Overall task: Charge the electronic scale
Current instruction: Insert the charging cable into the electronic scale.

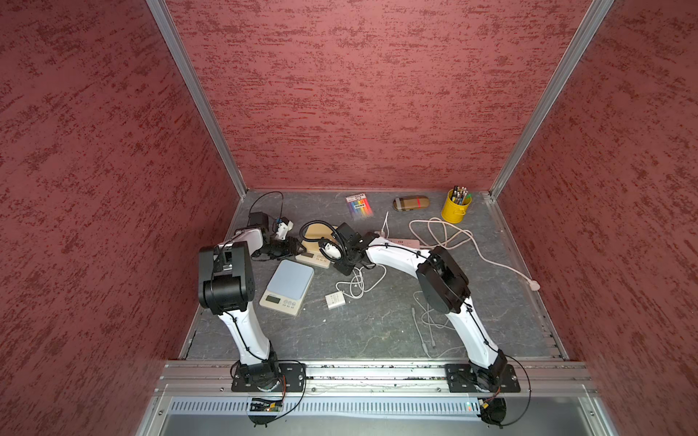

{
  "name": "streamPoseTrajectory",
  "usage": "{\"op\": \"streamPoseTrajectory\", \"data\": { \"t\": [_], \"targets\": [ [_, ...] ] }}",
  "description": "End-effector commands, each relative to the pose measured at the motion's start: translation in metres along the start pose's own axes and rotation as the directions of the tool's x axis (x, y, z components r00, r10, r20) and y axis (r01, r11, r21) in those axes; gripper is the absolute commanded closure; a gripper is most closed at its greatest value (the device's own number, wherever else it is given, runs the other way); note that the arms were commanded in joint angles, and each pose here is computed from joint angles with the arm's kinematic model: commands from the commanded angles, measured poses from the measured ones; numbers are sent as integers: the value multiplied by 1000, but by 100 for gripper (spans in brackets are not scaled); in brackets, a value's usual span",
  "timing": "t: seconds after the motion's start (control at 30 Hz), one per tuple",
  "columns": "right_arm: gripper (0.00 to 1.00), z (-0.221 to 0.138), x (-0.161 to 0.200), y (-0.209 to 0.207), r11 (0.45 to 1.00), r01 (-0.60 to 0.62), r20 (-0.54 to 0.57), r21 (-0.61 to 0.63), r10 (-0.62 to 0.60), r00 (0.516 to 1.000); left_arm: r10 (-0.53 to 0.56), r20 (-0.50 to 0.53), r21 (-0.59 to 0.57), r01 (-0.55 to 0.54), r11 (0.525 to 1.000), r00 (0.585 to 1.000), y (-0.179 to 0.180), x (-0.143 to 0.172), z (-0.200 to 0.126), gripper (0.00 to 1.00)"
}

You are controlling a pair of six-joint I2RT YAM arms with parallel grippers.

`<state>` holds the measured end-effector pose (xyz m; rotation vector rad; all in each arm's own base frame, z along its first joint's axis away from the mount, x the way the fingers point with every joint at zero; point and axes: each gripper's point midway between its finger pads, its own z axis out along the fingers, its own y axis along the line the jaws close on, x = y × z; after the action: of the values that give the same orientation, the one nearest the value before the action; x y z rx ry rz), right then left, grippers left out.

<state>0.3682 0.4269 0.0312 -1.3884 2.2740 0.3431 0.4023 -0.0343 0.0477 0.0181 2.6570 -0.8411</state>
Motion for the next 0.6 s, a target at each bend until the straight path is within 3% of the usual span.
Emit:
{"op": "streamPoseTrajectory", "data": {
  "t": [0.0, 0.57],
  "targets": [
    [100, -3, -16, 6, 1000, -16, 71, -20, 18, 997, 17, -17, 29, -17, 999, 1000, -4, -1, 2, 45],
    [100, 0, -17, 11, 999, -2, 85, -52, 6, 996, 87, -100, 112, -76, 991, 991, -29, 14, 24, 46]
  ]
}}
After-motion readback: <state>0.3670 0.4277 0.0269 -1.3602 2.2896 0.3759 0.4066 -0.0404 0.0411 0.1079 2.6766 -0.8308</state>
